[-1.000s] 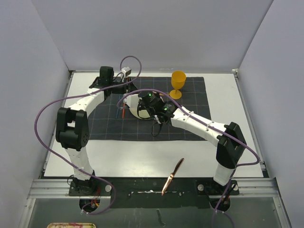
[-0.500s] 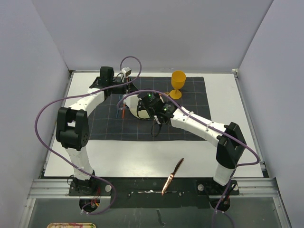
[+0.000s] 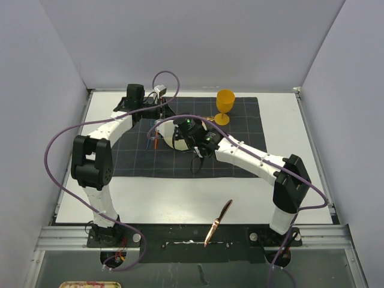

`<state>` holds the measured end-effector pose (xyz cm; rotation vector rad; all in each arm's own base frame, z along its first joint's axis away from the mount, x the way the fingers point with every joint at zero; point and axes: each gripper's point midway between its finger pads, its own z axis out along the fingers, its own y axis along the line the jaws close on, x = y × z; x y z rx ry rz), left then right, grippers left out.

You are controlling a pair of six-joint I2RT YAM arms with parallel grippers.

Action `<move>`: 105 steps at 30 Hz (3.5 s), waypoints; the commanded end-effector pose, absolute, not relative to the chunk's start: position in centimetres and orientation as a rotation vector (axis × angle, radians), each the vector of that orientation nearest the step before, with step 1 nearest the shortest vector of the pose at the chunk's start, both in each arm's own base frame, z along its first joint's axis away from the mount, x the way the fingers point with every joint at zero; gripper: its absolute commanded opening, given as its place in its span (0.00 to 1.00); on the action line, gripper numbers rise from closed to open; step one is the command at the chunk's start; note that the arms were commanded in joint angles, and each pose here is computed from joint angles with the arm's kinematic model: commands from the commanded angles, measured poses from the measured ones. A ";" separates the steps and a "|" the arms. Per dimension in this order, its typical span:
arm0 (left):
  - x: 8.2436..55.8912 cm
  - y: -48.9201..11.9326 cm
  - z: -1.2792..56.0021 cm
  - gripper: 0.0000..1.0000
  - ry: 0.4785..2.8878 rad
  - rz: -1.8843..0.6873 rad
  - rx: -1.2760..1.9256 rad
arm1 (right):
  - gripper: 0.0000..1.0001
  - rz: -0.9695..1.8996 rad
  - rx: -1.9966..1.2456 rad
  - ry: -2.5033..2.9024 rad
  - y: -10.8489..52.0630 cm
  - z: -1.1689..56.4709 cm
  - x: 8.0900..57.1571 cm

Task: Set the dinner table for one person
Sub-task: Place the spoon on the napkin.

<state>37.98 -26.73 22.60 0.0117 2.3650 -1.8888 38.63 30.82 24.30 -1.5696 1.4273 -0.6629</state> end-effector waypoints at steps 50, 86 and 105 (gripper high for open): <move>37.8 -26.6 24.9 0.00 2.258 -1.855 0.290 | 0.45 0.715 -1.520 1.703 28.5 30.8 32.2; 35.8 -27.8 25.9 0.00 2.266 -1.798 0.427 | 0.43 0.293 -1.521 1.769 26.2 26.7 37.6; 35.8 -28.1 25.6 0.00 2.277 -1.767 0.452 | 0.03 0.334 -1.488 1.830 26.3 26.3 37.2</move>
